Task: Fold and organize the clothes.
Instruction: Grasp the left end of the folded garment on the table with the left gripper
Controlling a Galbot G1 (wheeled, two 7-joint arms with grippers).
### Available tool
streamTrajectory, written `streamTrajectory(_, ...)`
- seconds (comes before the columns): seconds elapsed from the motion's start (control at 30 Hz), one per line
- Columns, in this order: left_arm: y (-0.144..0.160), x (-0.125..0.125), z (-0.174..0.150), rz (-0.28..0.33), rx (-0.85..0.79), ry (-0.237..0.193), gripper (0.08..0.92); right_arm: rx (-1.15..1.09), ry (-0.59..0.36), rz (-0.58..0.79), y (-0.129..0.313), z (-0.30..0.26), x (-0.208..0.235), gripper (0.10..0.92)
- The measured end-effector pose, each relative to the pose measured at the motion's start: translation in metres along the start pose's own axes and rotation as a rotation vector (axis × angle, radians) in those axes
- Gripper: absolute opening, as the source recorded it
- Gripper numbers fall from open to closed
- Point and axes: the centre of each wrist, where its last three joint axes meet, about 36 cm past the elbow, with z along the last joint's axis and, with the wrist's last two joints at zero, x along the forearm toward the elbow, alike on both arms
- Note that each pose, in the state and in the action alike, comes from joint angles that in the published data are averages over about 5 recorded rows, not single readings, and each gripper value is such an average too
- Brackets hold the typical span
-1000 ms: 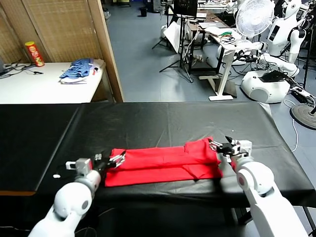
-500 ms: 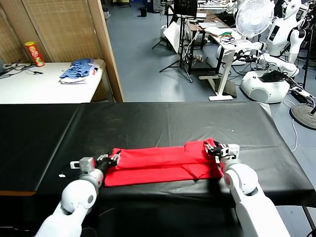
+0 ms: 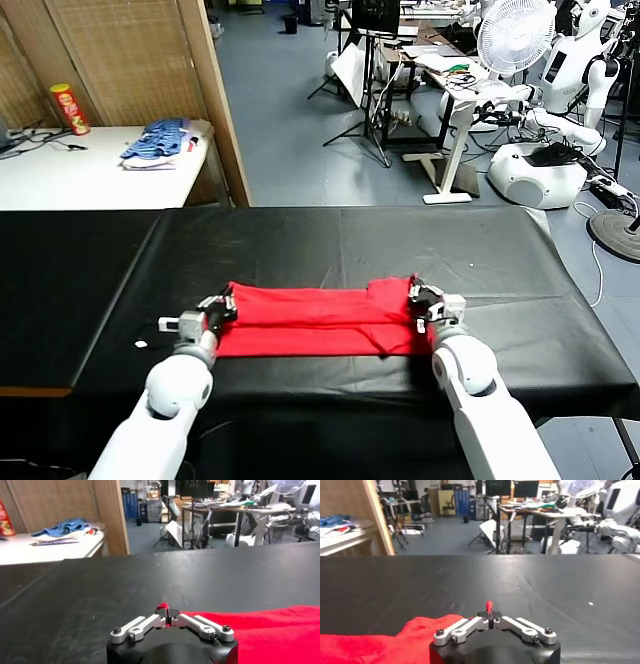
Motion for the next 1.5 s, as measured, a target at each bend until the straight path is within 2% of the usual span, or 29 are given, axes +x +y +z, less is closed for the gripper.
streamTrajectory(0.1, 0.005, 0.005, -0.001, -0.007, -0.012, -0.003, 0.309, 0.013, -0.021, 0.009, -0.009, -0.004, 0.014, 0.423)
streamTrajectory(0.27, 0.014, 0.017, -0.005, -0.019, -0.019, -0.015, 0.577, 0.017, -0.055, 0.019, -0.018, -0.011, 0.039, 0.693)
streamTrajectory(0.37, 0.02, 0.026, -0.008, -0.018, -0.006, -0.017, 0.711, 0.011, -0.071, 0.021, -0.02, -0.014, 0.052, 0.779)
streamTrajectory(0.43, 0.022, 0.032, -0.009, -0.011, 0.022, -0.007, 0.774, 0.009, -0.08, 0.021, -0.02, -0.016, 0.058, 0.792)
streamTrajectory(0.5, 0.024, 0.038, -0.01, 0.001, 0.064, 0.009, 0.792, 0.007, -0.087, 0.019, -0.019, -0.019, 0.063, 0.797)
streamTrajectory(0.77, 0.028, 0.06, 0.007, 0.036, 0.203, 0.082, 0.798, 0.008, -0.097, 0.012, -0.016, -0.022, 0.067, 0.798)
streamTrajectory(0.87, 0.026, 0.064, 0.018, 0.046, 0.233, 0.109, 0.78, 0.01, -0.101, 0.01, -0.015, -0.024, 0.068, 0.798)
streamTrajectory(0.93, 0.024, 0.066, 0.024, 0.049, 0.245, 0.119, 0.719, 0.012, -0.103, 0.011, -0.015, -0.024, 0.068, 0.798)
streamTrajectory(1.2, 0.01, 0.067, 0.031, 0.05, 0.215, 0.117, 0.279, 0.027, -0.113, 0.022, -0.015, -0.022, 0.069, 0.798)
streamTrajectory(1.3, 0.007, 0.066, 0.03, 0.044, 0.183, 0.109, 0.163, 0.025, -0.121, 0.024, -0.013, -0.023, 0.07, 0.798)
streamTrajectory(1.5, 0.015, 0.066, 0.027, -0.019, 0.018, 0.068, 0.152, 0.025, -0.119, 0.037, -0.011, -0.028, 0.076, 0.798)
